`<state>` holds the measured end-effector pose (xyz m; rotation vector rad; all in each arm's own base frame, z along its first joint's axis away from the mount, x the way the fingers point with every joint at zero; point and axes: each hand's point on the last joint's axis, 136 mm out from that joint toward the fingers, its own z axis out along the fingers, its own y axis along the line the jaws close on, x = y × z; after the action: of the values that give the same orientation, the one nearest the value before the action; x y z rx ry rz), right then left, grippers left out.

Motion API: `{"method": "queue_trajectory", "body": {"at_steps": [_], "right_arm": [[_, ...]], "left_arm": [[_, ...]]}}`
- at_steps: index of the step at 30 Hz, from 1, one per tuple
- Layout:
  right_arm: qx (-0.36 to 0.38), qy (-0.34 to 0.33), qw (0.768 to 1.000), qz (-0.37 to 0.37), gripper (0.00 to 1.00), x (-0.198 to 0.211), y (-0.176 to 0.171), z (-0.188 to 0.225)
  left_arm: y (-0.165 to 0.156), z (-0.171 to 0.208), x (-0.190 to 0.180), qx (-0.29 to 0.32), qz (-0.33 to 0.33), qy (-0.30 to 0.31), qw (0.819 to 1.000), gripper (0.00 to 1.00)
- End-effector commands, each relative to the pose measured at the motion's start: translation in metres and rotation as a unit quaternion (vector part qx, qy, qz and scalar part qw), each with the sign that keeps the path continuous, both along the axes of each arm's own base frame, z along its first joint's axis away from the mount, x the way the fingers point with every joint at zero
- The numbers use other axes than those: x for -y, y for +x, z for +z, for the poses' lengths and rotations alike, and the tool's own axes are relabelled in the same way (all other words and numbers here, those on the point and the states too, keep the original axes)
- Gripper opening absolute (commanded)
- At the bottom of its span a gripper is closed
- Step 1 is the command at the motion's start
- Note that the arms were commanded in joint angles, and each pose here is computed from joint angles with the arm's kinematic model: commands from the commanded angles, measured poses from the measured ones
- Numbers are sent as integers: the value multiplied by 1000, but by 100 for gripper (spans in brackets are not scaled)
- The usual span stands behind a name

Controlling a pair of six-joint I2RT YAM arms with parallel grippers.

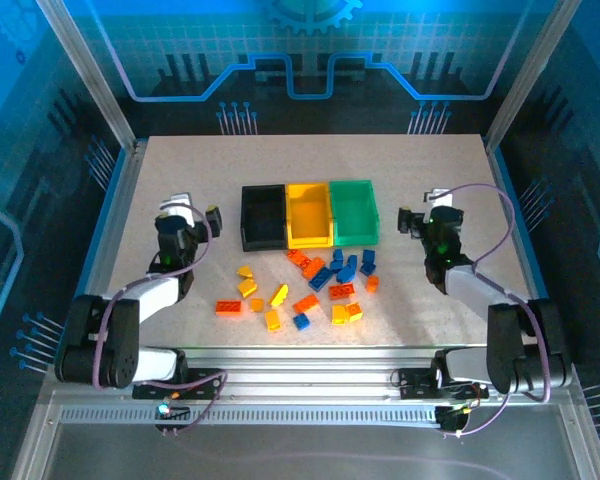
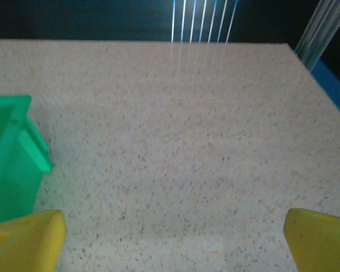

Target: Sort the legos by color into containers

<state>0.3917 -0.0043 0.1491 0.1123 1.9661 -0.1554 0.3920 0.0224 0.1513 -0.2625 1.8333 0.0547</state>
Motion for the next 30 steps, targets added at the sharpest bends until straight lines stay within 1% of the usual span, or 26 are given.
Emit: {"method": "queue_trajectory", "body": {"at_steps": [1,3,5,6,7,8,9,11,13,15,16,17,19,21,22,25,27,30], "right_arm": [[-14,12,995,-95,100,19,-10,6],[-42,48,985,-159,100,34,-17,2],[-76,107,976,-176,100,33,-21,-3],[-98,145,959,-222,100,40,-32,-10],[-117,175,943,-256,100,45,-40,-16],[-137,200,940,-240,100,42,-37,-22],[-146,215,939,-224,100,39,-34,-28],[-141,212,944,-212,100,35,-34,-31],[-134,214,953,-167,97,19,-34,-29],[-153,207,957,-136,98,4,-42,-24],[-172,206,956,-118,98,-6,-46,-25],[-191,202,955,-103,98,-16,-52,-25],[-220,191,954,-71,96,-38,-65,-31],[-244,171,953,-42,94,-60,-80,-36],[-254,163,953,-32,93,-69,-88,-40],[-275,150,950,5,89,-95,-108,-50],[-286,145,947,10,84,-105,-121,-58],[-300,143,943,5,77,-108,-132,-71]], "left_arm": [[1,40,-17,57,54,-40,996,99],[1,59,-28,89,96,-82,988,99],[-5,68,-41,110,146,-140,973,99],[-13,68,-49,121,185,-197,955,99],[-25,54,-57,107,231,-248,935,99],[-34,50,-63,102,256,-285,918,99],[-33,52,-62,98,239,-292,921,99],[-23,58,-47,78,173,-291,938,99],[-18,60,-36,54,144,-294,943,99],[-9,68,-16,39,82,-298,950,99],[-6,71,-7,34,57,-308,949,99],[-5,72,2,27,40,-327,944,99],[-6,71,9,6,39,-364,931,99],[-8,70,25,-17,23,-392,919,99],[-11,69,32,-27,21,-397,917,99],[-24,66,70,-71,-23,-392,917,99],[-35,60,101,-102,-63,-385,915,99],[-54,45,135,-132,-99,-376,912,99]]}}
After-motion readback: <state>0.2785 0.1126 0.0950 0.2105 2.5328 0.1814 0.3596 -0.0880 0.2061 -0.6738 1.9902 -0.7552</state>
